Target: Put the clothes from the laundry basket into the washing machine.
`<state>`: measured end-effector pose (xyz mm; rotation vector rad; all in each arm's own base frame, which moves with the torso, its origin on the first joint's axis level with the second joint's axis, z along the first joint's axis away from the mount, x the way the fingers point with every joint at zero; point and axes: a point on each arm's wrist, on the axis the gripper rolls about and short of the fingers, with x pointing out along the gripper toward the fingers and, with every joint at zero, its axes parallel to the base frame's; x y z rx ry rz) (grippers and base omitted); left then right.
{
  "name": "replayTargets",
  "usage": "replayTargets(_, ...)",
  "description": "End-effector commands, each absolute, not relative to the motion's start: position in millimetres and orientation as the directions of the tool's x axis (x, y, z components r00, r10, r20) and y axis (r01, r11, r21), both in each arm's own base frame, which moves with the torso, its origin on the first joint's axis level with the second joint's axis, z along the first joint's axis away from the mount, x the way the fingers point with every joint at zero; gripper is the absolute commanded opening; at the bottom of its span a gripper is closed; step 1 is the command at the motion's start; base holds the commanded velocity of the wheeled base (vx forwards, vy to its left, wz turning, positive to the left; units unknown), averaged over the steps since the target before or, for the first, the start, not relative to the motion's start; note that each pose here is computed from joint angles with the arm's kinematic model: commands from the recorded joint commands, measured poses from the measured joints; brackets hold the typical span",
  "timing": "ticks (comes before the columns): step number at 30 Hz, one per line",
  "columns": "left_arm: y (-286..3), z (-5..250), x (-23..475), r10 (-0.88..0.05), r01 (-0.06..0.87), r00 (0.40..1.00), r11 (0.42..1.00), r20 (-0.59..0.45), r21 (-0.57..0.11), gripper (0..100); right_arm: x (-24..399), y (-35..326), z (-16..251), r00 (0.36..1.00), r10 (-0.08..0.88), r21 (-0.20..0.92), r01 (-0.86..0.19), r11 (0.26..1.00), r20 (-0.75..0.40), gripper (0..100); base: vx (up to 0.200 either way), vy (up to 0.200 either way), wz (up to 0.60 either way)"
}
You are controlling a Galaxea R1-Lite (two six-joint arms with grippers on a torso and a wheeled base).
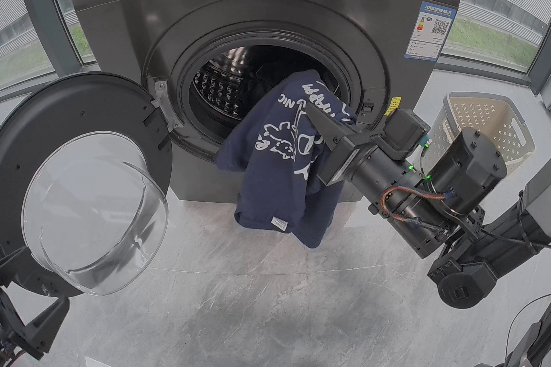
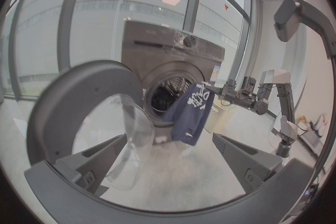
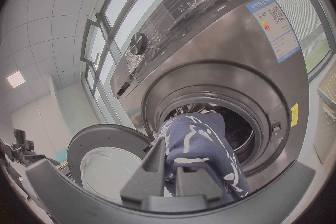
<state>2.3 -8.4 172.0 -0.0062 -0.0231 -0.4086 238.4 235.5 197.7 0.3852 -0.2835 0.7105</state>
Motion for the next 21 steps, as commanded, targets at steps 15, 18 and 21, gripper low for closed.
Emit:
replayTargets(15, -68, 153, 152, -0.713, 0.688, 0.598, 0.691, -0.367, -0.221, 100, 239, 243, 214, 0.752, 0.531, 0.209, -0.634, 0.744, 0.391, 0, 0.0, 0.0, 0.0)
replayTargets(18, -79, 148, 166, -0.719, 0.698, 0.585, 0.682, -0.376, -0.219, 100, 234, 245, 210, 0.751, 0.544, 0.208, -0.64, 0.74, 0.375, 0, 0.0, 0.0, 0.0)
replayTargets(21, -83, 144, 175, -0.713, 0.694, 0.584, 0.686, -0.388, -0.219, 100, 233, 245, 208, 0.75, 0.549, 0.205, -0.642, 0.738, 0.37, 0, 0.0, 0.0, 0.0)
